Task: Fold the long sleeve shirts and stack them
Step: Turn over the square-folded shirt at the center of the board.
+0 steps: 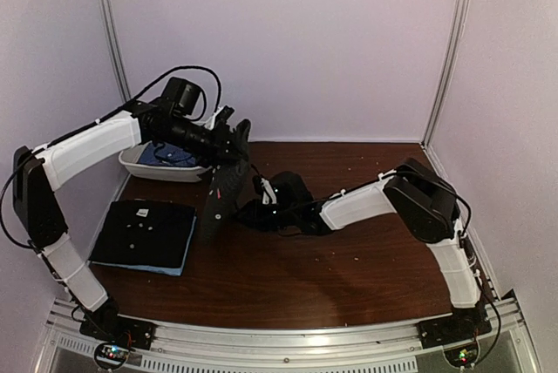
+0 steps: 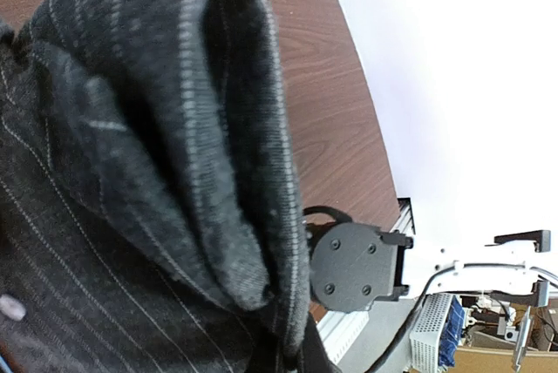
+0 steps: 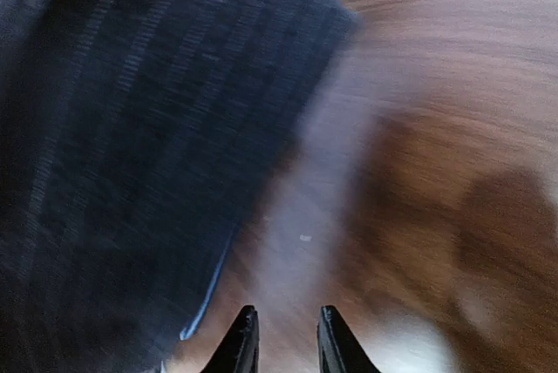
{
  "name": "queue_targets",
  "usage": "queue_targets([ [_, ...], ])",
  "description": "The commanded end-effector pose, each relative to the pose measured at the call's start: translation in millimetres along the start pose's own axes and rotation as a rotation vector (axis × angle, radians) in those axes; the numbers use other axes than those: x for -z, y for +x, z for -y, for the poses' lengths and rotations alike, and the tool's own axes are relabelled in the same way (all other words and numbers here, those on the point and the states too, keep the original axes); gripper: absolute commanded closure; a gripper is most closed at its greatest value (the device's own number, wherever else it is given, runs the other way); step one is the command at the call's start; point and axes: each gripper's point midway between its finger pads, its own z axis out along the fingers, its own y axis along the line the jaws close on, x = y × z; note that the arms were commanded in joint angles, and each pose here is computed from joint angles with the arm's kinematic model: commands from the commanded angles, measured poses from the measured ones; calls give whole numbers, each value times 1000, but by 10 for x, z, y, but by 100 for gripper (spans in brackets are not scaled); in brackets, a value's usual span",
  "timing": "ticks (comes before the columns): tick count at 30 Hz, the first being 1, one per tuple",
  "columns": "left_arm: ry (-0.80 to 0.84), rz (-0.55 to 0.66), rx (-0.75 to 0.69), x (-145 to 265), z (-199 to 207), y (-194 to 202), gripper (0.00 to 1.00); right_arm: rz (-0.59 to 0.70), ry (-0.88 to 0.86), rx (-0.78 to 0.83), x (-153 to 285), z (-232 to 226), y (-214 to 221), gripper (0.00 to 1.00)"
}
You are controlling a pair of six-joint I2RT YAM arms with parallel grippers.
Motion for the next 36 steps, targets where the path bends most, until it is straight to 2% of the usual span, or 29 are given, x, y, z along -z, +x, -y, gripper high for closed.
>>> queue_targets([
  [1, 96, 6, -28, -239, 266, -85, 100, 12, -194, -66, -76, -399, -105, 74],
  [7, 71, -33, 23, -507, -56, 71, 100, 43, -130, -99, 133, -98, -170, 74],
  [14, 85, -77, 51, -759, -196, 219, 100, 92, -12, -121, 606, 238, -199, 71],
  [22, 116, -108, 30, -954, -80, 247, 100, 217, 114, -114, 1373, 499, -429, 66],
  [27, 122, -191, -8, -1480, 181, 506, 100, 286, 207, -117, 1920, 726, -541, 61],
  [29, 108, -231, -24, -1748, 256, 657, 79, 316, 265, -117, 2175, 873, -579, 57],
  [32, 118, -251, -31, -1934, 384, 739, 58, 340, 372, -96, 2494, 1050, -567, 53],
  [34, 120, -234, -38, -1922, 437, 693, 46, 343, 434, -61, 2624, 1103, -547, 49],
  [36, 86, -211, -46, -1874, 399, 626, 41, 328, 452, -46, 2673, 1109, -496, 46],
])
